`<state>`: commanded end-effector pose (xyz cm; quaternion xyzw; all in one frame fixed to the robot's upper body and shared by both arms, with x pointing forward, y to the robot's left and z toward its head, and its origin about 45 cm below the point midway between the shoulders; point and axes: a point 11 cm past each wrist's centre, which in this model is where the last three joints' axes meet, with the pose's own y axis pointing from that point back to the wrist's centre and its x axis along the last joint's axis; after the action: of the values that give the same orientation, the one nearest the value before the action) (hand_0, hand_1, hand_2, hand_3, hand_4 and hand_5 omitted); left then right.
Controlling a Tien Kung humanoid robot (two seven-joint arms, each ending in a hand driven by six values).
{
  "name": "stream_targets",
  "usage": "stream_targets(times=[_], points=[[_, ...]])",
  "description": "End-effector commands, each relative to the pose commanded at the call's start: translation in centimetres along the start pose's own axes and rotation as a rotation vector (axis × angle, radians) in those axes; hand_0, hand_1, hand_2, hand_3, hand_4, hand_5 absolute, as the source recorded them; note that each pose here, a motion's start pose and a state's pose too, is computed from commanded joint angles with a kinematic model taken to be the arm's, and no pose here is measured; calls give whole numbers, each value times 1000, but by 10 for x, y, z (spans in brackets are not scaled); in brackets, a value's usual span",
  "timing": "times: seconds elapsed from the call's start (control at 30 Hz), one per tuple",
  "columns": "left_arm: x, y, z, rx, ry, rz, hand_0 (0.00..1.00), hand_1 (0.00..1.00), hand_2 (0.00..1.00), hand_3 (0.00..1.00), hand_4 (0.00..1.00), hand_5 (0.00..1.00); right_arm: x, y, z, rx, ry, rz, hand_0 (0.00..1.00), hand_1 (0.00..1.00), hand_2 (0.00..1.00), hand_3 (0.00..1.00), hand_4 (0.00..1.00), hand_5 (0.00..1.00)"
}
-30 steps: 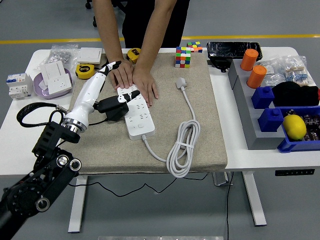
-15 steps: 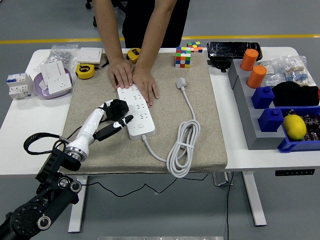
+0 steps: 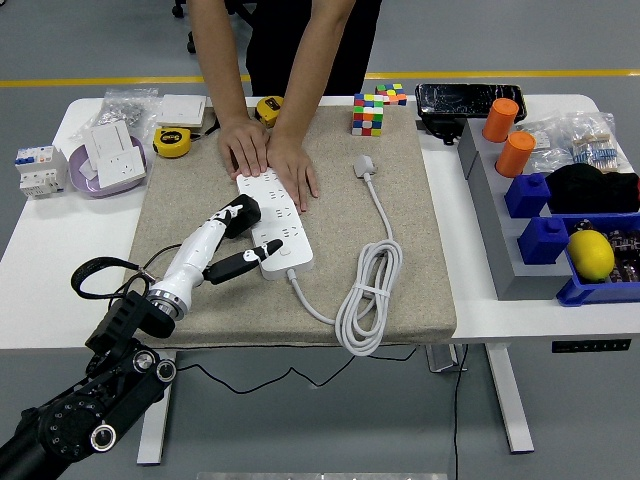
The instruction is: Pick up the plug,place it near the board,insert it into the board,press the button
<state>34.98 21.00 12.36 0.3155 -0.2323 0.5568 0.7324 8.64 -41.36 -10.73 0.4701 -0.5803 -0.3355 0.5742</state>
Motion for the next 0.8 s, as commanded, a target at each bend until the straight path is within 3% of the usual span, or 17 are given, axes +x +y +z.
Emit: stream_targets(times=[0.47,0.8], points=[[5,-11,15,-42,-149,-12,998,998,958,928,998,920,1,0,0,-1,-1,2,623,584,612,537,869,598],[4,-13,15,-29,-242,-46,998,995,953,924,998,939,4,0,0,-2,-3,7,622,584,613,537,872,602]])
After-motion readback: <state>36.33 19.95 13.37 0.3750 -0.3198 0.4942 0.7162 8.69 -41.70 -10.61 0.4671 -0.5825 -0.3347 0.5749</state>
